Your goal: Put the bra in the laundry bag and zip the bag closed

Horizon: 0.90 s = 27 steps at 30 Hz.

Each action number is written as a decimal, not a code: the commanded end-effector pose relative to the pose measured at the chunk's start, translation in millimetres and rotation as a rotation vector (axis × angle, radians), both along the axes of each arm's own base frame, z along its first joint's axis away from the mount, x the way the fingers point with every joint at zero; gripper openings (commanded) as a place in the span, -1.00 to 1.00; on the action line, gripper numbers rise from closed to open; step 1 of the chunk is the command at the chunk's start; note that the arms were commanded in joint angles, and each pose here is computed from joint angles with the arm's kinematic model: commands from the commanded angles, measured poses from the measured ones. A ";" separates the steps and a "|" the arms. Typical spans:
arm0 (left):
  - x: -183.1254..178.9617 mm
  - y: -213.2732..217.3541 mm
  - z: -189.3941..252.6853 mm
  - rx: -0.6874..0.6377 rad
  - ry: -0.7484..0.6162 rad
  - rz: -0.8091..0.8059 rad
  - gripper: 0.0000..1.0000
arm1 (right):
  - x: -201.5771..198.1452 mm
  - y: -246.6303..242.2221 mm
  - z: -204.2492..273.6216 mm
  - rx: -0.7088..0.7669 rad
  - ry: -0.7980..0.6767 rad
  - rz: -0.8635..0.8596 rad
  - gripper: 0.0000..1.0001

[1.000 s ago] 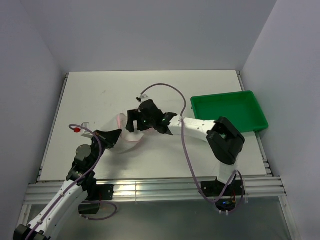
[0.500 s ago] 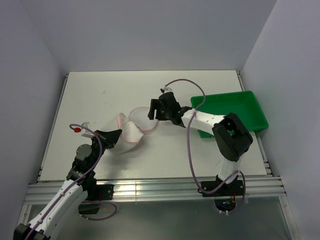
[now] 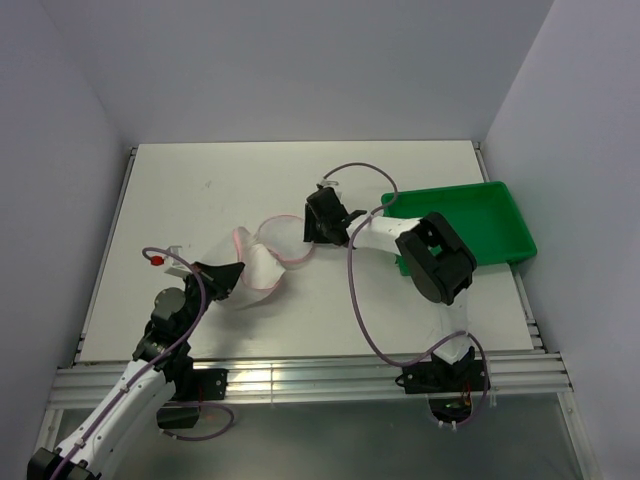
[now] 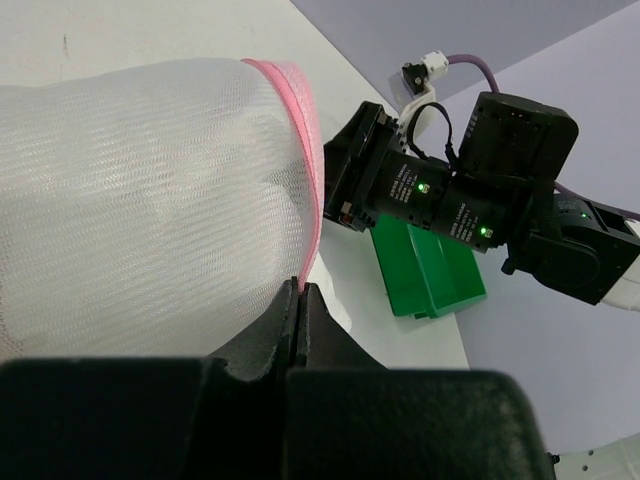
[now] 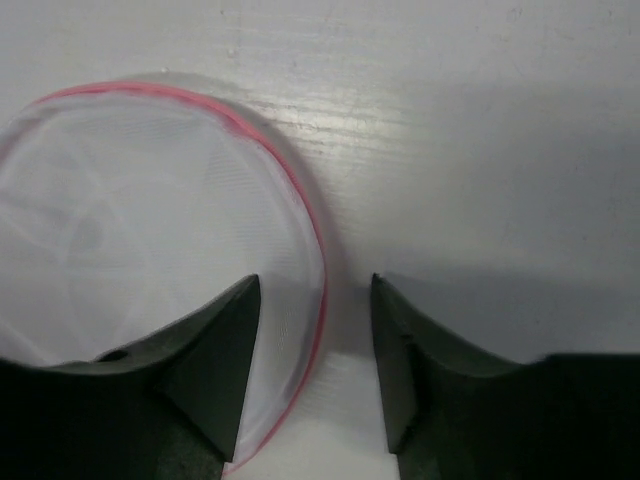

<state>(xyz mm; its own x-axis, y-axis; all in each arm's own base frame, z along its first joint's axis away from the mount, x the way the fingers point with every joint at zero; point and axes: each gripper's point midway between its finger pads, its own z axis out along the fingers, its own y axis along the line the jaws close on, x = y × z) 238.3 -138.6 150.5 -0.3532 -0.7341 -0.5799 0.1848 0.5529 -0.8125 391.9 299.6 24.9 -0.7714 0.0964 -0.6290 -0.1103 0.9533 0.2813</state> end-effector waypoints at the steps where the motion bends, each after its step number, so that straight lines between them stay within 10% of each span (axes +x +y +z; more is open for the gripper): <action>1: 1.7 -1.9 20.8 0.005 -0.052 -0.011 -1.00 | 7.5 11.3 2.6 0.042 -0.016 -0.002 -0.12; 6: 2.4 -2.5 23.4 0.003 -0.056 -0.012 -1.00 | 18.7 17.8 29.6 0.182 -0.069 -0.020 -0.97; 18: 14.5 -9.7 78.5 -0.027 -0.112 -0.022 -1.00 | -50.1 -58.4 263.9 0.159 -0.556 -0.038 -1.00; 27: 18.9 -25.4 97.4 -0.041 -0.074 -0.093 -1.00 | -84.0 -71.8 214.5 0.038 -0.467 -0.056 -1.00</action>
